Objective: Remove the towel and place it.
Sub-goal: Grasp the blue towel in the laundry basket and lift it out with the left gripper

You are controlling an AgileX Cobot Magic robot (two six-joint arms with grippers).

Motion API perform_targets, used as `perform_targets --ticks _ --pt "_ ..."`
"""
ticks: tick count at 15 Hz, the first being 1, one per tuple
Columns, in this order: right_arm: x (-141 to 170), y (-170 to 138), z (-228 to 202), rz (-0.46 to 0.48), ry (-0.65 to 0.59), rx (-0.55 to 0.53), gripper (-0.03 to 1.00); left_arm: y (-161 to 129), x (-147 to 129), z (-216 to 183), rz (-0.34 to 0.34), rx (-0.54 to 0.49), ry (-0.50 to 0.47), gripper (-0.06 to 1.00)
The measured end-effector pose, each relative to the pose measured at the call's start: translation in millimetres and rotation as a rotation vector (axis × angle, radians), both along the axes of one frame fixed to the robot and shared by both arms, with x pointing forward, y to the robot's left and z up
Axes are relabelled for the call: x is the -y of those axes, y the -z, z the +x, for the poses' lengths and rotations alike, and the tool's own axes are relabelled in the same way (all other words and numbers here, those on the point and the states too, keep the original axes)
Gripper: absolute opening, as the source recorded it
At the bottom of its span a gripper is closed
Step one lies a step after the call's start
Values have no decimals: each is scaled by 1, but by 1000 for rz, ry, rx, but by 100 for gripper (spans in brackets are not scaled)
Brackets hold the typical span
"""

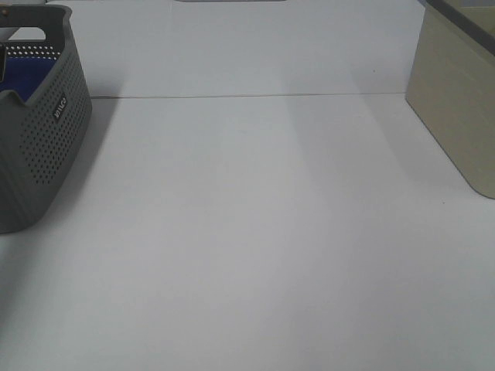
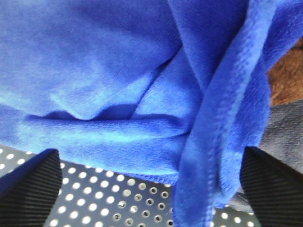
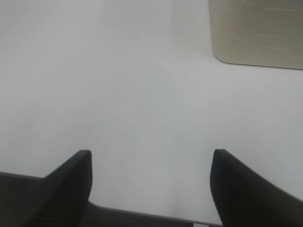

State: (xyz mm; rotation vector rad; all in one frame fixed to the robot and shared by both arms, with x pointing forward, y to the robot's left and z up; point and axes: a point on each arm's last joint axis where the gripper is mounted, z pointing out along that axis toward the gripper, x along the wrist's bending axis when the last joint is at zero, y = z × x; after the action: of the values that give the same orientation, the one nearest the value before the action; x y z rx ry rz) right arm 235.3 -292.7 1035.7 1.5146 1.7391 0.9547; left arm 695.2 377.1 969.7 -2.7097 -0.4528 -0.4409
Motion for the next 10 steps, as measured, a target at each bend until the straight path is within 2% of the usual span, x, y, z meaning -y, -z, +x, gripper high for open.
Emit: perform_targets --ticks 2,3,5,6,7,10 --pt "0 0 0 0 0 0 69 1 0 -2 1 -25 -11 81" --pt "0 0 0 0 0 0 69 1 0 -2 1 -25 -11 69" --pt "0 0 0 0 0 0 69 1 0 -2 1 -25 -11 35" --pt "0 0 0 0 0 0 69 1 0 -2 0 -23 -17 22" --pt "0 0 0 0 0 0 69 1 0 -2 -4 -16 -33 14" --pt "0 0 0 0 0 0 69 1 0 -2 -18 3 -66 9"
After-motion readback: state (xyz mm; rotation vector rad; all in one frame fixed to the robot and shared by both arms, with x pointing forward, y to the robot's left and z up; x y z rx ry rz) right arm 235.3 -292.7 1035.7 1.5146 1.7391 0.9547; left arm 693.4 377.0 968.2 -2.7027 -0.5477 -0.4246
